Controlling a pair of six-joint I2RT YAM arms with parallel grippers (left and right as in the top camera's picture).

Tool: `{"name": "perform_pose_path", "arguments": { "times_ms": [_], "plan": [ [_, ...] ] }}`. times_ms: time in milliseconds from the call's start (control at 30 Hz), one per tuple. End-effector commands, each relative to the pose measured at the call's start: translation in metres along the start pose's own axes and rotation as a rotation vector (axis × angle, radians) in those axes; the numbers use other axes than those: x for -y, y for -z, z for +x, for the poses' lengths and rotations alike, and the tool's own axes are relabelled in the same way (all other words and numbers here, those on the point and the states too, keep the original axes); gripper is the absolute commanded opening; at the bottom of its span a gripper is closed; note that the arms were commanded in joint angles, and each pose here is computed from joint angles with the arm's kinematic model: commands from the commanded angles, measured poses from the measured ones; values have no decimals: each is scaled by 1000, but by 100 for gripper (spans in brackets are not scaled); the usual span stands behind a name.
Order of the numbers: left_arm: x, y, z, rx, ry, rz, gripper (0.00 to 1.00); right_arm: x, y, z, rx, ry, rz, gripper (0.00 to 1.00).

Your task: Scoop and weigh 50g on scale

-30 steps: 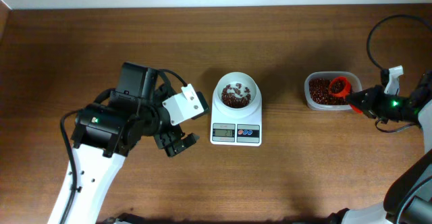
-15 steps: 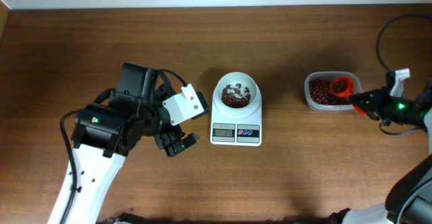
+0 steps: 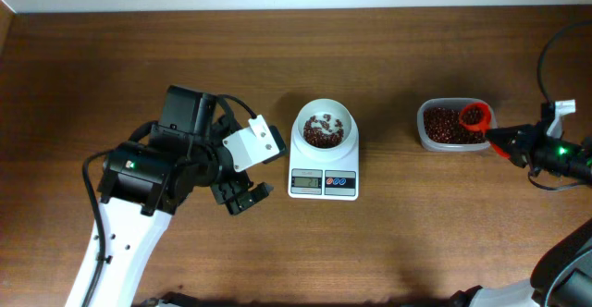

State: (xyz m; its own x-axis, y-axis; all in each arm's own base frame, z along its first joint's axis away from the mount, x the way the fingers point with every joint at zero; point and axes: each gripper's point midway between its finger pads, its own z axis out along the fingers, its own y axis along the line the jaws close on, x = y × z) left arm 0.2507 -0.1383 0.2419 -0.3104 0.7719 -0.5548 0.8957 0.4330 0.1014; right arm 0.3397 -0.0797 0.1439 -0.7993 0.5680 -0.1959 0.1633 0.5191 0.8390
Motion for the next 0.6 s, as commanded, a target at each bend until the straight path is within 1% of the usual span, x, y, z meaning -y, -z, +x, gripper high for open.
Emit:
{"name": "perform_pose_path", "arguments": {
  "times_ms": [0,167,300,567],
  "plan": [
    [-1,5,-5,21,-22,-4,99,-25,4,0,17,14,-120,4],
    [-1,5,-5,21,-22,-4,99,-37,2,3,4,8,-176,4],
    [-1,5,-5,21,-22,-4,99,-52,-12,12,-46,30,-214,4],
    [-1,5,-5,22,-23,-4,99,-95,-55,51,-223,111,-290,4]
  ]
}}
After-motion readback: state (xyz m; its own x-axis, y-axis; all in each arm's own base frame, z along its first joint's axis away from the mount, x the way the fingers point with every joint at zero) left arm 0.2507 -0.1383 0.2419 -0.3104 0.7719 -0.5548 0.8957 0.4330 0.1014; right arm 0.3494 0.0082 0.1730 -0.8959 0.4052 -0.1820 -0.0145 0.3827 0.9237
